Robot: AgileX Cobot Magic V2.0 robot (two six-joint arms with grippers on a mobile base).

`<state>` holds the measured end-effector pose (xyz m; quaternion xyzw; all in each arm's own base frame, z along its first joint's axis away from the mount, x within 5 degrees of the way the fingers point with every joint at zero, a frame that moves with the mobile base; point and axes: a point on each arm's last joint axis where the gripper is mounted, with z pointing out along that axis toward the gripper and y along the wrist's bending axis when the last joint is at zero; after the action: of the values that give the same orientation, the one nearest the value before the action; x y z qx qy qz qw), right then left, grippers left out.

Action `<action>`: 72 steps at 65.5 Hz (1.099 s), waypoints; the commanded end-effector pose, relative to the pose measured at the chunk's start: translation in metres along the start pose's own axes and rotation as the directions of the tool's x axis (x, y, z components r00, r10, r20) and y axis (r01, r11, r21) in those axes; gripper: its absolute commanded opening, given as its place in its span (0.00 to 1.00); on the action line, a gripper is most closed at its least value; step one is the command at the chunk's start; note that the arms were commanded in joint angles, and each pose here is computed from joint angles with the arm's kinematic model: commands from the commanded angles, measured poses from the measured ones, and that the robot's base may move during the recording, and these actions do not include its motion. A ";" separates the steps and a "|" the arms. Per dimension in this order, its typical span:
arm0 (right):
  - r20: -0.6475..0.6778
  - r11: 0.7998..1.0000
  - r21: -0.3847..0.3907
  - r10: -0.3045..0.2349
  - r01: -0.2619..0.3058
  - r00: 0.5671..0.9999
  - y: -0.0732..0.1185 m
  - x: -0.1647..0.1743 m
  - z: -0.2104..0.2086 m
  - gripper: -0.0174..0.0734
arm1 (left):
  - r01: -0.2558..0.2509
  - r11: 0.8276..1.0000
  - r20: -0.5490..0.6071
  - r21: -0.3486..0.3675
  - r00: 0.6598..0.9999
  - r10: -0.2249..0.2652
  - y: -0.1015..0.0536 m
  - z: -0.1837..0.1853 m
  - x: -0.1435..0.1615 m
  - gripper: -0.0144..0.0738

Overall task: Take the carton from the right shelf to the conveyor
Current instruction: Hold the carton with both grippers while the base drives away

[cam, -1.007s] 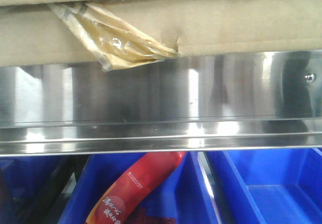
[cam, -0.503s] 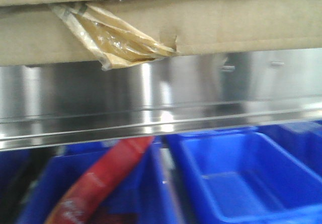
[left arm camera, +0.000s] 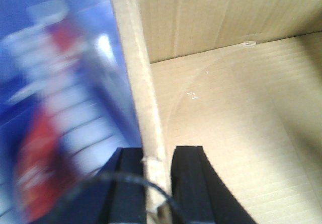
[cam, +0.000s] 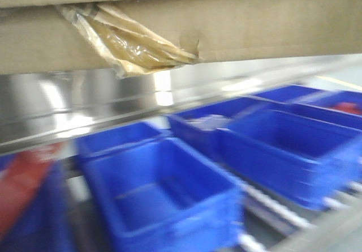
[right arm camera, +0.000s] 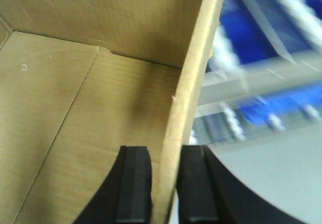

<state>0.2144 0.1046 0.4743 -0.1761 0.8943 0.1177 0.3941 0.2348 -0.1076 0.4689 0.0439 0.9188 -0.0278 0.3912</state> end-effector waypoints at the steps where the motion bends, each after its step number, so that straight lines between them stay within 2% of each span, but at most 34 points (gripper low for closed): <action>1: 0.075 1.000 -0.015 -0.005 0.006 0.997 0.002 -0.006 -0.005 0.13 | -0.008 0.998 0.030 0.060 1.000 0.006 -0.006 -0.007 -0.001 0.15; 72: 0.077 1.000 -0.015 -0.005 0.006 0.997 0.002 -0.006 -0.005 0.13 | -0.009 0.998 0.031 0.058 1.000 0.007 -0.006 -0.007 -0.001 0.15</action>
<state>0.2149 0.1047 0.4748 -0.1763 0.8927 0.1174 0.3977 0.2350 -0.1081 0.4693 0.0451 0.9175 -0.0277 0.3943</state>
